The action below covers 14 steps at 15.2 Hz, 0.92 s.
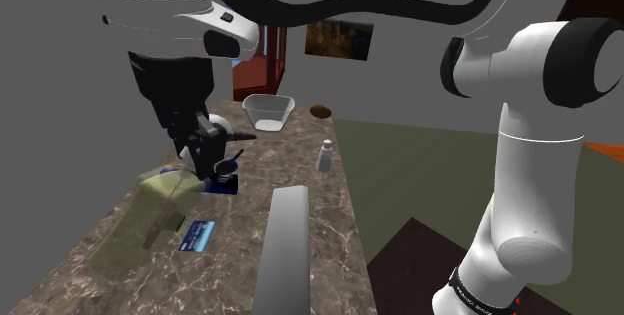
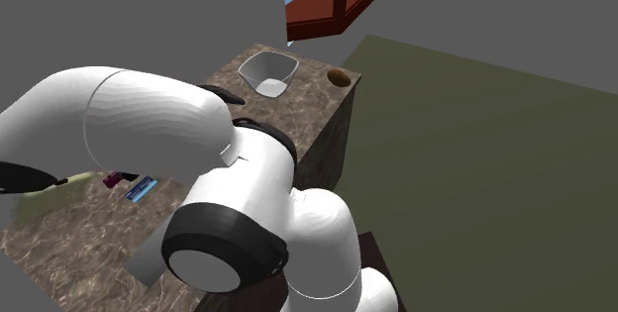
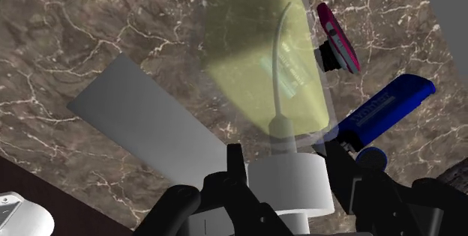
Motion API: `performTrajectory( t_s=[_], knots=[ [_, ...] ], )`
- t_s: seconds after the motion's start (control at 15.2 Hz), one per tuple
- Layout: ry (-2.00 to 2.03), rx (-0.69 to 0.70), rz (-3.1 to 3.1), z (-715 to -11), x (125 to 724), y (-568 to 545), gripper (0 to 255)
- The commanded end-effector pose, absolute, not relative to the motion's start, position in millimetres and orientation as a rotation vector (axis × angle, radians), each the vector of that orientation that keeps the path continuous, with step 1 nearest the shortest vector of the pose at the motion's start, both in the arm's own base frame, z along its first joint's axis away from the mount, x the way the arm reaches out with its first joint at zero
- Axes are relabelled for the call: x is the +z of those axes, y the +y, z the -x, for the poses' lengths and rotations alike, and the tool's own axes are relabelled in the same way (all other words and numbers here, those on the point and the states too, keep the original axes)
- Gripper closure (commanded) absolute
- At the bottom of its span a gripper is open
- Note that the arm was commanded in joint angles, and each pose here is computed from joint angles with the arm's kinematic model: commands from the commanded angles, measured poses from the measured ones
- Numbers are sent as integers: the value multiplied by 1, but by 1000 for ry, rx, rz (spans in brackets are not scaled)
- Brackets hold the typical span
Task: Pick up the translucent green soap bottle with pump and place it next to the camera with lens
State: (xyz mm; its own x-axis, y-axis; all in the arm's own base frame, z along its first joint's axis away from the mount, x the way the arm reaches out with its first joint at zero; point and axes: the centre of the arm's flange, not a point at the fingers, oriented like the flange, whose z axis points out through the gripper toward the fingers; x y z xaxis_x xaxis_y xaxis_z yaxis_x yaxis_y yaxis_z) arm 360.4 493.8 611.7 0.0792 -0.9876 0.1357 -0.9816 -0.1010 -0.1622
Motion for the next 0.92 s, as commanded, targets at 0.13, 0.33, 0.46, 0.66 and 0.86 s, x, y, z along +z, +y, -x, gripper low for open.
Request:
performTrajectory(
  t_s=[0.13, 0.33, 0.46, 0.66, 0.86],
  knots=[
    [2088, -330, 2285, -355, 595, 501, 255],
    [2088, -330, 2285, -355, 579, 501, 255],
    [2088, -330, 2285, -355, 568, 501, 255],
    [2088, -330, 2285, -355, 553, 501, 255],
    [2088, -330, 2285, -355, 537, 501, 255]
  ],
)
